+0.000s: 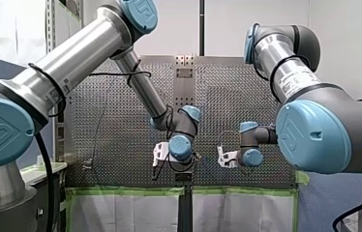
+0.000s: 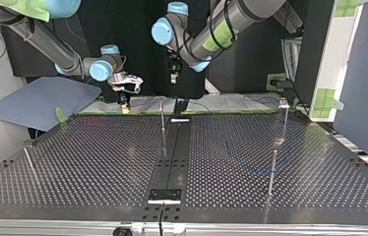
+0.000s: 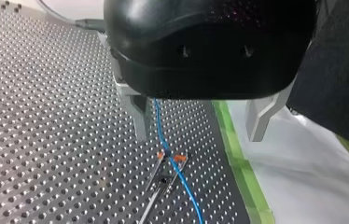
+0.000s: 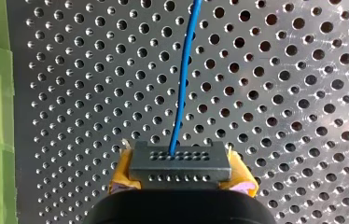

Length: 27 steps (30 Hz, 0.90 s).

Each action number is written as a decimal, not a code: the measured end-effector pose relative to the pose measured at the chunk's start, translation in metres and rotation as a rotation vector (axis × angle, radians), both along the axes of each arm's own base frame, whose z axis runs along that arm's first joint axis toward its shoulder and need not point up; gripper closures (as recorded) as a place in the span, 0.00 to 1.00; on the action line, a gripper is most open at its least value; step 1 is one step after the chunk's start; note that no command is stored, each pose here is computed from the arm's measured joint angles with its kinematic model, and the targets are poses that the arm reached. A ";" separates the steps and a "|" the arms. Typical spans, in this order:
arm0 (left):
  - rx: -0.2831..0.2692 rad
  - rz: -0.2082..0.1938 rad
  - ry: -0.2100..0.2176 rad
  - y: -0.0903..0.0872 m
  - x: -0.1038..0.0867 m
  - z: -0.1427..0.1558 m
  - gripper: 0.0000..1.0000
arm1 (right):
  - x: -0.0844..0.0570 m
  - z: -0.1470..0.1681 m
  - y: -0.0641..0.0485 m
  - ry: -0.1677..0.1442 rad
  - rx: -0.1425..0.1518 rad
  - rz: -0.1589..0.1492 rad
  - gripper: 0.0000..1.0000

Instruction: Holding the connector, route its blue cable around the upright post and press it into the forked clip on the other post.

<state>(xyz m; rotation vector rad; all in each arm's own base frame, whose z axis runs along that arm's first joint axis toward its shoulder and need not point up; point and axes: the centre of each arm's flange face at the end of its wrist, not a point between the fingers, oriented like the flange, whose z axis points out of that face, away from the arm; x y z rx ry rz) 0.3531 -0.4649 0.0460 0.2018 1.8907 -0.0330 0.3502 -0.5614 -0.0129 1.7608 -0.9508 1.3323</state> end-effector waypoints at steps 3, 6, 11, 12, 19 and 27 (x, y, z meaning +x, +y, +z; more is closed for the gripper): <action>0.002 0.014 -0.004 0.001 -0.001 0.000 0.00 | 0.000 0.000 0.000 0.000 0.000 0.000 1.00; 0.001 0.023 -0.007 0.001 -0.001 0.001 0.00 | 0.000 0.000 0.000 0.000 0.000 0.000 1.00; -0.007 0.031 -0.009 0.002 0.000 0.001 0.00 | 0.000 0.000 0.000 0.001 0.001 0.000 1.00; -0.011 0.033 -0.011 0.002 0.001 0.001 0.00 | 0.000 0.000 0.000 0.001 0.002 0.000 1.00; -0.053 0.050 -0.039 0.004 0.012 0.002 0.00 | 0.000 -0.001 0.001 0.001 0.002 0.001 1.00; -0.062 0.057 -0.048 0.007 0.018 0.003 0.00 | -0.003 -0.003 0.002 0.012 0.011 -0.010 1.00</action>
